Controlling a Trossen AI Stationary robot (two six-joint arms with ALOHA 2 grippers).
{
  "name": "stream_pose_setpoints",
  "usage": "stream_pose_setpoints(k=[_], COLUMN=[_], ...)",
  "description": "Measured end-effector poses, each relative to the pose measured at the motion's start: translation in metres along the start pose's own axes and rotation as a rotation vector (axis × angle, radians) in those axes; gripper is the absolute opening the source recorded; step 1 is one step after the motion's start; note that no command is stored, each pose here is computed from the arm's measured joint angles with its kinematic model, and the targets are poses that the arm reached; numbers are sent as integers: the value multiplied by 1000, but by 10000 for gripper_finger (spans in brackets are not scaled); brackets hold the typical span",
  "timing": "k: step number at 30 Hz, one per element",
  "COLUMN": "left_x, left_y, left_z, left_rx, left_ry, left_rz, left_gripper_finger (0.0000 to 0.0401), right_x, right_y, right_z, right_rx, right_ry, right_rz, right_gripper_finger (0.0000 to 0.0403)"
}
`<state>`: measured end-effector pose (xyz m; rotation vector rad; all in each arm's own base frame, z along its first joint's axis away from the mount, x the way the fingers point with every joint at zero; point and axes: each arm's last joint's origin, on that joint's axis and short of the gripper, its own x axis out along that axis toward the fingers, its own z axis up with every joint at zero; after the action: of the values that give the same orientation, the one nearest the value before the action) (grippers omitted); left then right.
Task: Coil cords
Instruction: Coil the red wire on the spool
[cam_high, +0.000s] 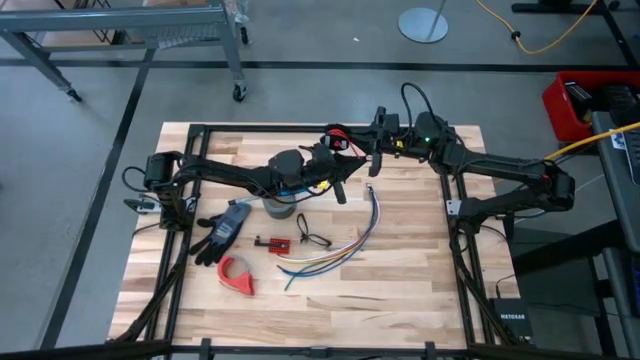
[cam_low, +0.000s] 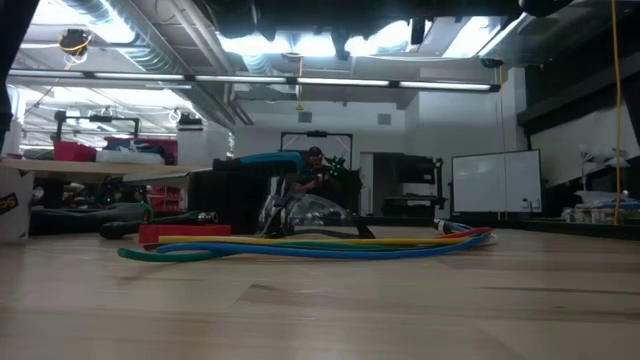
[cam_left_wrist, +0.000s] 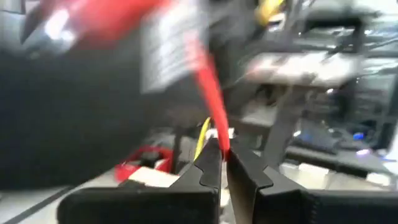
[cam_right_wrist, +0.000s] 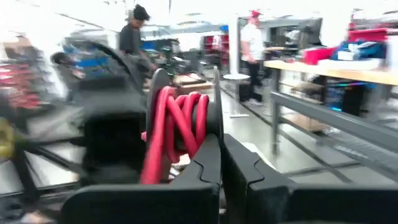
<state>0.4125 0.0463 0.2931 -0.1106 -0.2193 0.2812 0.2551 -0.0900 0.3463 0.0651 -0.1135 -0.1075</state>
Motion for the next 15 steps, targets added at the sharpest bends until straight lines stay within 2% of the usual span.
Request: stream_pose_setpoints(k=[7, 15], left_x=[0, -1], left_y=[2, 3], left_z=[-9, -11], left_rx=[18, 20], left_ry=[85, 100], left_rz=[40, 51], left_gripper_finger=[2, 1], right_x=[-16, -38], right_y=[5, 12], right_z=[9, 15], right_rx=[18, 39], right_ry=[39, 118], right_rz=[9, 10], right_gripper_finger=[1, 1])
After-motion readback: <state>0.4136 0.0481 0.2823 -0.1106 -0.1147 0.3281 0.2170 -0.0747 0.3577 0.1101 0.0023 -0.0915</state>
